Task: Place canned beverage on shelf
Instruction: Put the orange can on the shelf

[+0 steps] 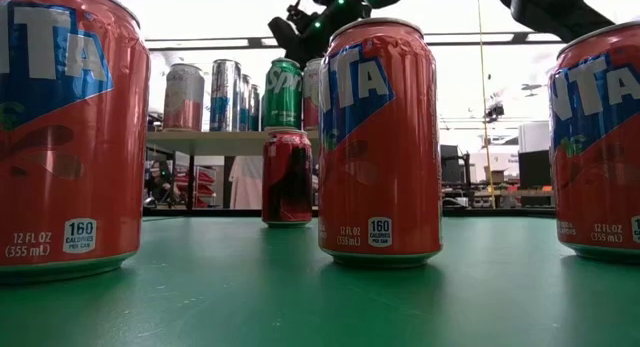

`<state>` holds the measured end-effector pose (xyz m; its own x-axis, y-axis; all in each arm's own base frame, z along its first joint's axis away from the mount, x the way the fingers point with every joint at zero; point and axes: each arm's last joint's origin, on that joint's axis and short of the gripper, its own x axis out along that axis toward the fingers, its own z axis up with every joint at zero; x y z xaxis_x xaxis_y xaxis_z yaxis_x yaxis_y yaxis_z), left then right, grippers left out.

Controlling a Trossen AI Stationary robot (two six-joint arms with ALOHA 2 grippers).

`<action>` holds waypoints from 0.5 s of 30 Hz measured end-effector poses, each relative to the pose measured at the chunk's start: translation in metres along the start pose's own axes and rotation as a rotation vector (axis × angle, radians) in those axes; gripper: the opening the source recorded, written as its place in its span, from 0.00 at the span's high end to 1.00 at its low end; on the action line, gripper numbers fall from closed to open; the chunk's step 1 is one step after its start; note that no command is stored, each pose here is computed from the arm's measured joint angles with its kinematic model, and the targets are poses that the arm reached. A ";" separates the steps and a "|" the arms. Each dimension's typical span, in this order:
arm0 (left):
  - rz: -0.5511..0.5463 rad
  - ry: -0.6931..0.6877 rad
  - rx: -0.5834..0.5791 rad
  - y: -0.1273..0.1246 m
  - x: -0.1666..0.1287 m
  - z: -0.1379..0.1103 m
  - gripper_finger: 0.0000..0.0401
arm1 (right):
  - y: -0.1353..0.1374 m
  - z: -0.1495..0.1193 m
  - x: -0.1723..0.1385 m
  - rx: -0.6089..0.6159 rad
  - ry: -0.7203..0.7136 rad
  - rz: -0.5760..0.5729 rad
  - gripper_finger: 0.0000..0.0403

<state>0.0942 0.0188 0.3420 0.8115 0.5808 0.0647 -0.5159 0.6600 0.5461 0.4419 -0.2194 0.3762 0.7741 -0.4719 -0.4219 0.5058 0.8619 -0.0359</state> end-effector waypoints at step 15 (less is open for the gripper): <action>-0.144 -0.145 -0.006 -0.011 0.045 0.045 1.00 | -0.004 0.053 -0.167 -0.012 -0.064 0.150 0.98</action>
<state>0.1489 0.0166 0.3769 0.9076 0.4063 0.1062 -0.3934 0.7342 0.5534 0.3314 -0.1539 0.4949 0.8634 -0.3481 -0.3652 0.3782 0.9256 0.0118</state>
